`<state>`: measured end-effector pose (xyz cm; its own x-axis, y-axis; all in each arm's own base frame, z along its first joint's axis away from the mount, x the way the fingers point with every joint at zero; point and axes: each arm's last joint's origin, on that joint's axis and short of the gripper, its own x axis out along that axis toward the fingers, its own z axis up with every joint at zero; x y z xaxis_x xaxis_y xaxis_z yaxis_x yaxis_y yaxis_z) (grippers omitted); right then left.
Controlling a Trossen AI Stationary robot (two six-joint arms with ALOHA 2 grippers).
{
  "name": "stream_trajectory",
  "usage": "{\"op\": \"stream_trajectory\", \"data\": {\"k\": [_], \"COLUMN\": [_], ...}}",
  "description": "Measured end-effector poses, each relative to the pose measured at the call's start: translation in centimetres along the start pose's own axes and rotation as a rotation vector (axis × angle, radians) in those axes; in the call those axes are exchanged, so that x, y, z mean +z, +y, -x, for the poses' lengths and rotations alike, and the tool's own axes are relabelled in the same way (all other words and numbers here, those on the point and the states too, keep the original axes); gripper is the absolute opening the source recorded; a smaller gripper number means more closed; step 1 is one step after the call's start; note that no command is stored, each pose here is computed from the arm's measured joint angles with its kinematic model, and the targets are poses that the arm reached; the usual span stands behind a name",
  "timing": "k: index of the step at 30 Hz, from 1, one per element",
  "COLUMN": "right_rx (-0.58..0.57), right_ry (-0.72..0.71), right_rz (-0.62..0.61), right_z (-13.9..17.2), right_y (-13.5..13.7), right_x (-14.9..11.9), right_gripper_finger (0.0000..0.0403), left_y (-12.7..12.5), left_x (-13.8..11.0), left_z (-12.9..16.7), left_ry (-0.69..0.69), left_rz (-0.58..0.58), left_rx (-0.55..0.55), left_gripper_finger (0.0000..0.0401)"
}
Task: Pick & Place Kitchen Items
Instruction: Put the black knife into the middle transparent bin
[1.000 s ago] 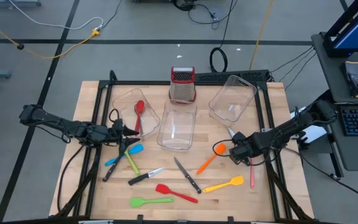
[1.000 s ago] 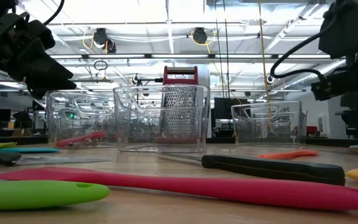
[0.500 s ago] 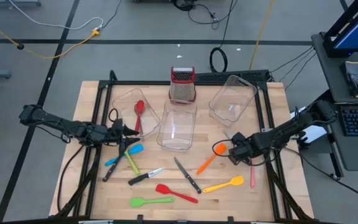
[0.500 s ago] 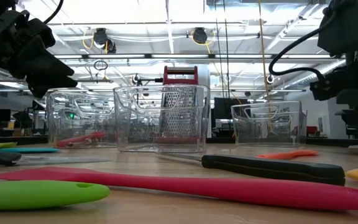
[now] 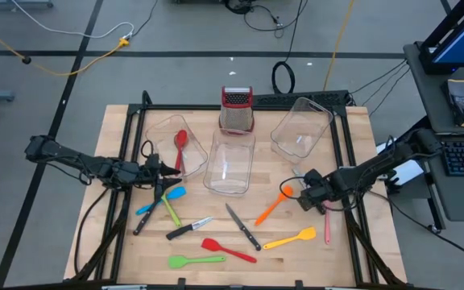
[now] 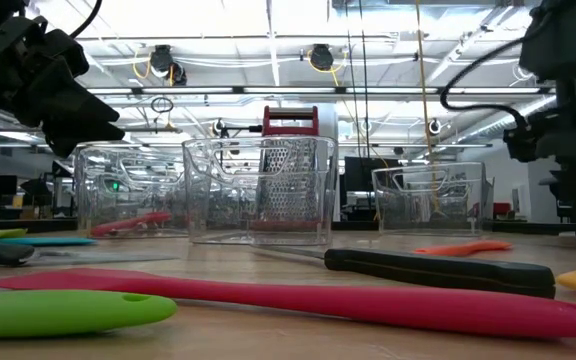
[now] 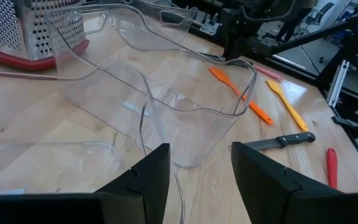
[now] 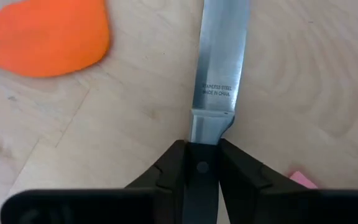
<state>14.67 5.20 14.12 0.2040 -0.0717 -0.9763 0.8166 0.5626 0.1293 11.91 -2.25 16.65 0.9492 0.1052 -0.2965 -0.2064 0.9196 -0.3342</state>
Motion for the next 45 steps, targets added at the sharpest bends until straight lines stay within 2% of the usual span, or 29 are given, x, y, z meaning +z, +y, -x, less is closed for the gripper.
{"op": "stream_trajectory", "data": {"k": [4,8,18,22,26,33,45], "right_rx": [0.181,0.377,0.926,1.144,1.294,1.447,1.455], "right_ry": [-0.022,-0.069,-0.369,-0.516,-0.647,-0.829,-0.862], "right_rz": [0.023,0.112,0.487,0.631,0.721,0.835,0.788], "right_z": [1.1,2.1,5.9,7.1,7.5,7.0,6.4], "right_y": [1.1,2.5,6.7,7.2,6.9,5.4,4.6], "right_x": [0.3,0.4,0.7,0.6,0.4,-0.2,-0.3], "right_gripper_finger": [0.0065,0.0065,0.0065,0.0065,0.0065,0.0065,0.0065], "left_y": [0.0,0.0,0.0,0.0,-0.1,-0.1,-0.1], "left_x": [0.0,0.0,0.0,0.1,0.1,0.1,0.2], "left_z": [0.0,0.0,0.0,0.0,0.0,0.0,0.0], "left_ry": [0.000,-0.001,-0.002,-0.004,-0.003,-0.006,-0.019], "left_rz": [0.000,-0.001,0.003,0.005,0.006,0.008,0.011], "left_rx": [0.000,-0.001,-0.007,-0.008,-0.009,-0.012,-0.018], "left_gripper_finger": [0.0172,0.0172,0.0172,0.0172,0.0172,0.0172,0.0172]}}
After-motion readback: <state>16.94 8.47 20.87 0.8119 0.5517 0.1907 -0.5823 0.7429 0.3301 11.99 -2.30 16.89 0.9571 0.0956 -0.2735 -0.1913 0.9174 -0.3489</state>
